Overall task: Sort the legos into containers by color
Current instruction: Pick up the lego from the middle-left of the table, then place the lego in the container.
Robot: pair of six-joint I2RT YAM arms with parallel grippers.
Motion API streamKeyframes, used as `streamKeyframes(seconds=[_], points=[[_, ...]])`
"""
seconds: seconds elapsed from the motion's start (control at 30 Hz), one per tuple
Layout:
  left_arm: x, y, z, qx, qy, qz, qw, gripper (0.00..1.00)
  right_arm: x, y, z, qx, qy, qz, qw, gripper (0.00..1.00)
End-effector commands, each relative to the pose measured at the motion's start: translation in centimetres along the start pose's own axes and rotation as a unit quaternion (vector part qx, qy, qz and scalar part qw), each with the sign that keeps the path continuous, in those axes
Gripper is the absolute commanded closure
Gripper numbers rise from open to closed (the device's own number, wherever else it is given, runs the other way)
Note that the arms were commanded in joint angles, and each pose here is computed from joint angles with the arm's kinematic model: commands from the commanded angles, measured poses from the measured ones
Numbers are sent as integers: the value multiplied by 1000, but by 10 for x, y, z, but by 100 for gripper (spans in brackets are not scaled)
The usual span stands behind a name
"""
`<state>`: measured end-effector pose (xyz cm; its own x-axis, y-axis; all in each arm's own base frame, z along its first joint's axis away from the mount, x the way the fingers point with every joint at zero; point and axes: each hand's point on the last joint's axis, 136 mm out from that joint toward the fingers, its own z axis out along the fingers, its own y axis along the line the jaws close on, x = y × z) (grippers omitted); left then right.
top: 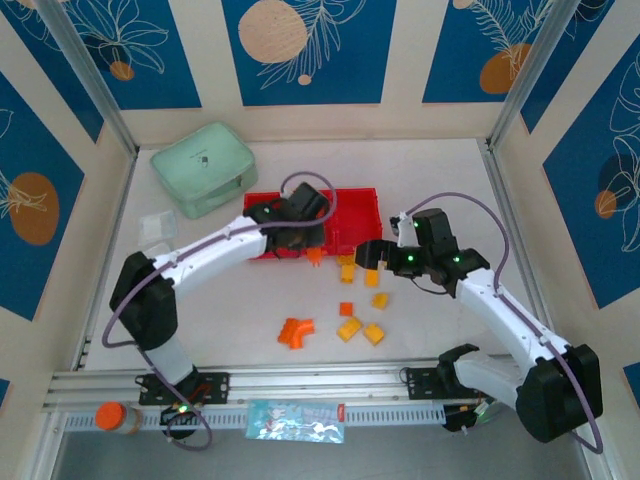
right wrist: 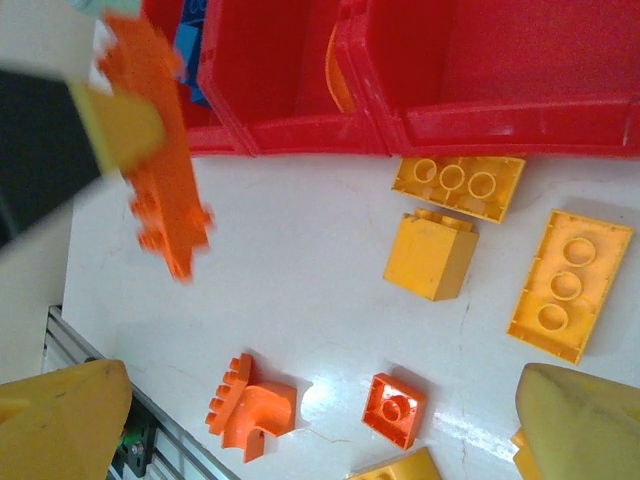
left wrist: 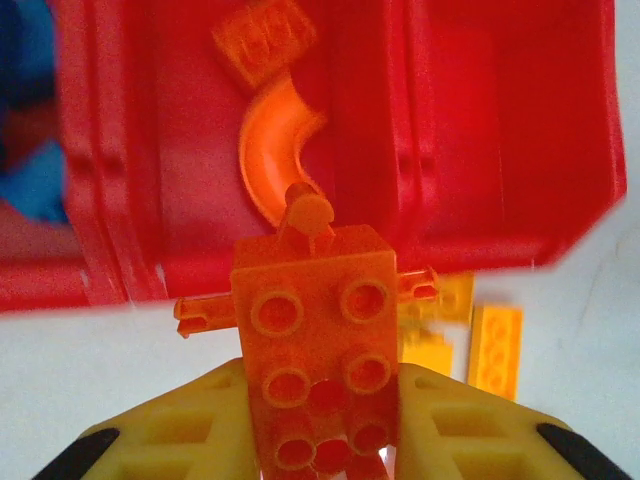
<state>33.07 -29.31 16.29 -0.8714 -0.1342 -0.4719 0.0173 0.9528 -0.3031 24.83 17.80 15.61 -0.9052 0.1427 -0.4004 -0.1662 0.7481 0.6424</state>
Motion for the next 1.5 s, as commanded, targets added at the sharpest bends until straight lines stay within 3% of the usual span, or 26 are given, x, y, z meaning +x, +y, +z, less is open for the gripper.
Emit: streamKeyframes(seconds=[0.0,0.33,0.43,0.63,0.77,1.0,1.2,1.47], points=[[-27,13,18,-32,-5,31,999,68,-8,6,-1,-8,-2,-5,1000,1],[-75,20,78,-65,18,50,996,64,-16,2,0,0,-5,-3,1000,1],[-79,14,75,-52,17,56,997,51,-18,2,-1,0,-7,-2,1000,1],[-69,-4,47,0,20,52,998,44,-17,-2,-2,2,-3,4,1000,1],[-47,-15,22,17,24,61,998,42,-12,-8,-4,9,3,17,1000,1],[31,-37,4,45,64,79,994,38,5,-27,-7,31,12,45,998,1],[100,-50,7,42,115,114,986,34,17,-51,-10,45,7,84,995,1],[165,-60,31,10,173,143,975,30,22,-74,-12,57,-6,113,992,1]])
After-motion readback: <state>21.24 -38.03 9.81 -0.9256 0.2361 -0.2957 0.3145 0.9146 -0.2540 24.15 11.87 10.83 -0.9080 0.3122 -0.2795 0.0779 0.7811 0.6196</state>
